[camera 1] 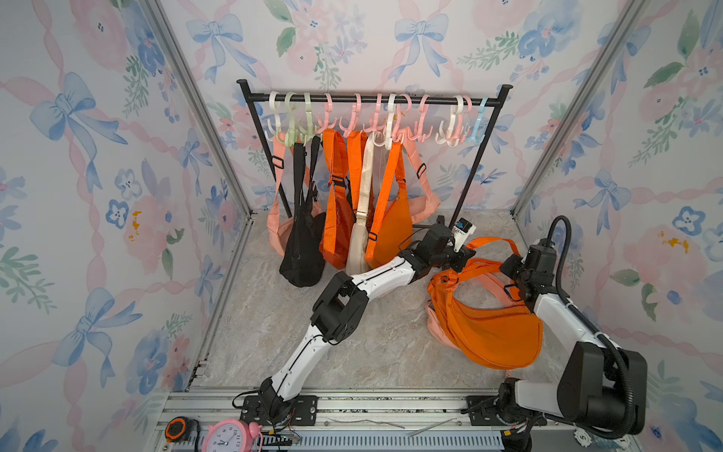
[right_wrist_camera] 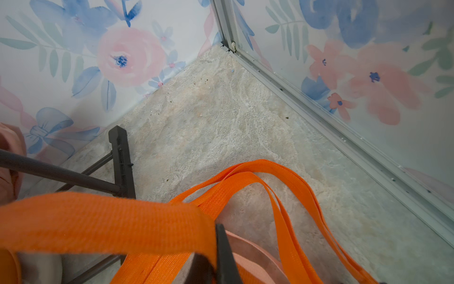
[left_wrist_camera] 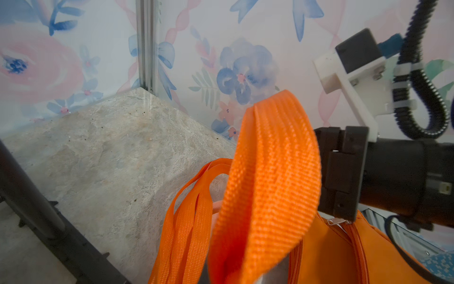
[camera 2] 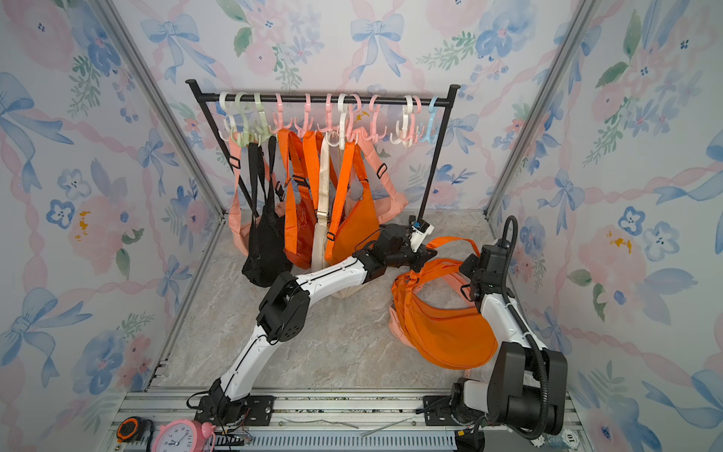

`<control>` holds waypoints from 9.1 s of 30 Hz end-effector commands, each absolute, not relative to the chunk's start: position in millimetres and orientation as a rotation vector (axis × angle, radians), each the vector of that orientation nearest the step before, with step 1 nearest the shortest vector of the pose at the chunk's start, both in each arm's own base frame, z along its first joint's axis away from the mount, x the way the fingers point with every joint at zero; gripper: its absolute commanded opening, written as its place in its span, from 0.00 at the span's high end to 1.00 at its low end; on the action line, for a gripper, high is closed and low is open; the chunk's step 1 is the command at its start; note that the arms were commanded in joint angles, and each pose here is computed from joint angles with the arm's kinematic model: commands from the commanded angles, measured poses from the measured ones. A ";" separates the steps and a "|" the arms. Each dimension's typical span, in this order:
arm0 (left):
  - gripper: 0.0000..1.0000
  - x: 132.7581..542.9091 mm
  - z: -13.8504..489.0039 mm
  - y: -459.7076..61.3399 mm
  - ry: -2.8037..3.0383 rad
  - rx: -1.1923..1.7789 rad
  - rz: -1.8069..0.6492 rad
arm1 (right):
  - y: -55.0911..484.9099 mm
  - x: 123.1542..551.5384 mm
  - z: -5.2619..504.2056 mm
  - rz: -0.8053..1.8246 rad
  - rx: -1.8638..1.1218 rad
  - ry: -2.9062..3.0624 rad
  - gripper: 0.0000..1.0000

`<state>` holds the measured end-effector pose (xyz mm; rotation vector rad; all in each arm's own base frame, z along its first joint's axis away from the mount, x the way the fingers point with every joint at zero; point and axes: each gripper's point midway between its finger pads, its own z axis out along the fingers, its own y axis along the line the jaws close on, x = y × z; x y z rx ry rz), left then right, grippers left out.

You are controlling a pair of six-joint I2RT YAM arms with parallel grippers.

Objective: Take the bag off the hook
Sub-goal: Place the bag inside the bag, then pick up the bag from the hook, then place the bag inside the bag.

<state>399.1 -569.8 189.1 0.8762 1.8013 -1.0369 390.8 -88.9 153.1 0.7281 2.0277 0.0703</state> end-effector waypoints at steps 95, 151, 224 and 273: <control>0.26 441.5 365.1 -286.8 1.649 0.373 -0.361 | 163.8 414.5 309.9 0.492 -0.157 1.778 0.16; 1.00 394.4 489.9 -208.0 1.433 0.285 -0.400 | 295.9 526.5 391.4 0.798 -0.554 1.563 0.21; 1.00 386.8 530.6 -262.2 1.353 0.428 -0.507 | 275.8 416.4 509.1 0.775 -0.546 1.311 1.00; 1.00 241.0 530.5 -460.1 1.087 0.910 -0.803 | 19.6 195.6 489.6 -0.008 -0.042 1.435 1.00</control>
